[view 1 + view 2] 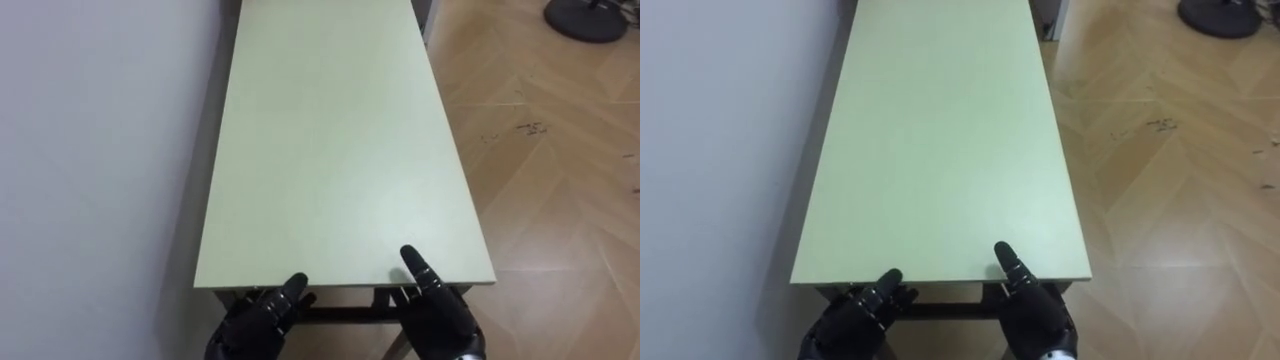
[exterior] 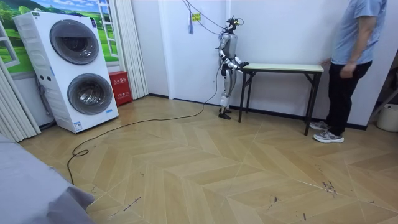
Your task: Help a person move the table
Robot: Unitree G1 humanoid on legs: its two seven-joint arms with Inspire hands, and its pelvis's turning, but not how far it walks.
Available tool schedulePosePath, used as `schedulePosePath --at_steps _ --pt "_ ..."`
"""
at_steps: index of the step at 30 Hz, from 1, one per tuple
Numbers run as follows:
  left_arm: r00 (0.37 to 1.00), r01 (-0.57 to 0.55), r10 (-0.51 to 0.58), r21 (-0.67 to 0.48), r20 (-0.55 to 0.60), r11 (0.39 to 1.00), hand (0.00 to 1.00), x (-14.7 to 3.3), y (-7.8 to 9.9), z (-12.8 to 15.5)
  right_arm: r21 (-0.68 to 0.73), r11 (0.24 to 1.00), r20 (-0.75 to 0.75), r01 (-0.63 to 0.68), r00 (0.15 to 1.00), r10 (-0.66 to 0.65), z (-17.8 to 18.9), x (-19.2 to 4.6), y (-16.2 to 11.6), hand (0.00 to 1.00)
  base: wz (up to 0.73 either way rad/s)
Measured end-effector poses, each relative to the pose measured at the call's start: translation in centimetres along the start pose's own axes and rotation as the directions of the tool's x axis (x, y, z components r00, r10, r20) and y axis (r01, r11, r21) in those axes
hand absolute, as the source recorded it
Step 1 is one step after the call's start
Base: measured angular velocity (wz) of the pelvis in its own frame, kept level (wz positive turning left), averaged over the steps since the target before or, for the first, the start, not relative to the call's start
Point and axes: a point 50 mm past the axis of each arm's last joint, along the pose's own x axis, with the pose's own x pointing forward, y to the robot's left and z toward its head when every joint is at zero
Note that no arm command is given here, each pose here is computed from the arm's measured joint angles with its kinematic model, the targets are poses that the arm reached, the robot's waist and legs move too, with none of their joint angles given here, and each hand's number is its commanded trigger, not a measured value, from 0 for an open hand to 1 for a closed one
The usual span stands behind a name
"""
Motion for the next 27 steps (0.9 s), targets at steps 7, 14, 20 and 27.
schedulePosePath --at_steps 7,14,20,27 --pt "0.999 0.016 -0.014 0.053 -0.046 0.998 0.0 0.0 0.0 -0.4 -0.049 0.998 -0.041 -0.033 0.999 0.031 -0.1 -0.1 0.0 0.0 0.0" --pt "0.995 0.033 -0.023 0.104 -0.095 0.994 0.0 -0.2 0.2 -0.8 -0.098 0.983 -0.129 -0.153 0.982 0.14 -0.7 -0.1 0.6 0.0 0.0" --pt "0.994 0.047 -0.036 0.104 -0.106 0.993 0.0 -0.2 0.2 -0.8 -0.092 0.98 -0.16 -0.177 0.974 0.161 -1.0 -0.3 0.6 0.0 0.0" --pt "0.992 0.045 -0.023 0.178 -0.126 0.983 0.0 -0.9 1.3 0.1 -0.226 0.947 -0.251 -0.227 0.953 0.168 -0.6 -0.8 0.1 0.0 0.0"
